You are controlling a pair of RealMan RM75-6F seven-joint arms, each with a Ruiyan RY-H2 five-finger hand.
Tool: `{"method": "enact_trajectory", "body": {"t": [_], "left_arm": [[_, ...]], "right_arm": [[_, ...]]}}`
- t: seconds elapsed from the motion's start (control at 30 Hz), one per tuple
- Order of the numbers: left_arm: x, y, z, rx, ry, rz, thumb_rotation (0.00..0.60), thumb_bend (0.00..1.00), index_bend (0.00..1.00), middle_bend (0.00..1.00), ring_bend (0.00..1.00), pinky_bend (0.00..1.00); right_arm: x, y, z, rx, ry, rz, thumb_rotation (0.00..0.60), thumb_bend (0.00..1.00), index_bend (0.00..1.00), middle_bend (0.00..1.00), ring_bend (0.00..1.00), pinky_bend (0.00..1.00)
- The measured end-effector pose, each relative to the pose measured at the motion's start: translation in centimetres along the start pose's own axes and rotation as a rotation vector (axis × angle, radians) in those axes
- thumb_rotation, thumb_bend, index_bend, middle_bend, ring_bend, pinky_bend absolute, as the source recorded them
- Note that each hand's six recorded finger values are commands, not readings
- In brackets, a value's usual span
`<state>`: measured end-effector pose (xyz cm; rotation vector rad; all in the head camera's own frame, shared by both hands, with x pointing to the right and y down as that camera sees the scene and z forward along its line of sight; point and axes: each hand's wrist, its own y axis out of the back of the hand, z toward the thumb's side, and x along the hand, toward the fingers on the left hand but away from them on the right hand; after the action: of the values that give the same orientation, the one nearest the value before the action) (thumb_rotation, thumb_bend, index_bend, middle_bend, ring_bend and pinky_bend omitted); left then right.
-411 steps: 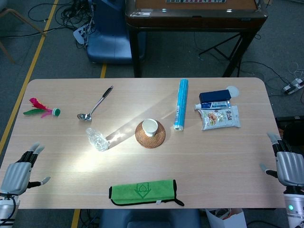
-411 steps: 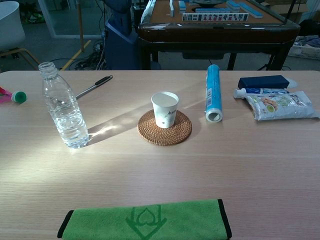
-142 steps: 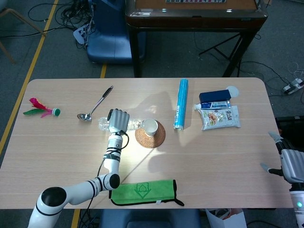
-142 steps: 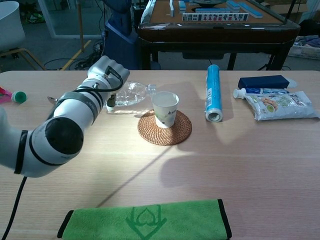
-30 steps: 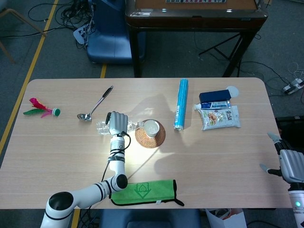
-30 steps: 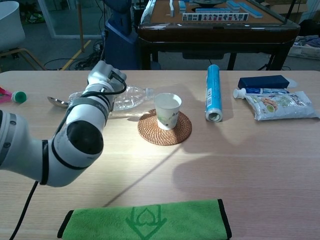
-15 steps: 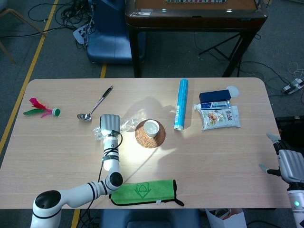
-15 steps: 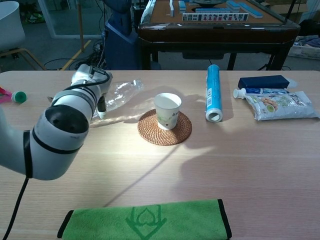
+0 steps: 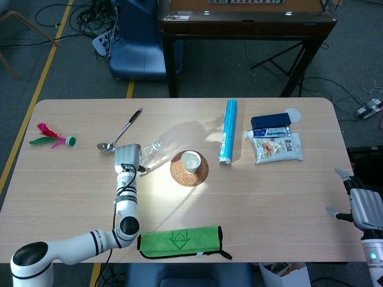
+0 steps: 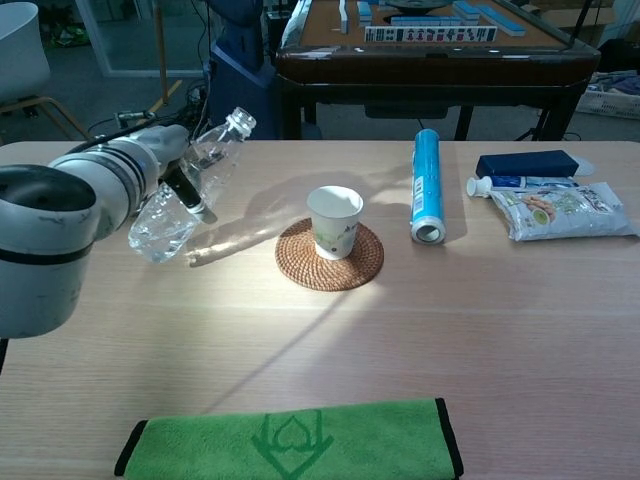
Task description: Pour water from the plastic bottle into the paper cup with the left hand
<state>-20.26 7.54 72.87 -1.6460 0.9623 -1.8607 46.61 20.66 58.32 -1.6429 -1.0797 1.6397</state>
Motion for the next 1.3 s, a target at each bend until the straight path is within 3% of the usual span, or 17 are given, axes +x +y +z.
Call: {"method": "enact_trajectory", "body": {"t": [0.33,0.53,0.83,1.3], "left_arm": [[-0.9,1.0,-5.1,-0.317,-0.047,0.092,0.600,0.02,0.60,0.67,0.56,0.64],[-1.6,0.3,-8.8,-0.441,-0.043,0.102,0.600,0.02,0.60,0.67,0.56,0.64],[-1.9,-0.9,-11.4,-0.608,-0.081,0.122,0.600,0.02,0.58,0.65,0.54,0.62],[-1.5,-4.0,-14.5,-0.668,-0.118,0.122,0.600,0.02,0.57,0.64,0.54,0.61]], "right_arm": [[-0.1,-0.4,0.0,-0.007,0.001,0.020,0.600,0.00,0.12,0.18,0.16,0.40],[-0.1,-0.5,0.1,-0.002,0.007,0.028,0.600,0.00,0.12,0.18,0.16,0.40],[-0.2,-0.8,0.1,-0.001,0.006,0.043,0.600,0.00,0.12,0.18,0.16,0.40],[-0.1,-0.4,-0.1,-0.009,0.002,0.031,0.600,0.00,0.12,0.18,0.16,0.40]]}}
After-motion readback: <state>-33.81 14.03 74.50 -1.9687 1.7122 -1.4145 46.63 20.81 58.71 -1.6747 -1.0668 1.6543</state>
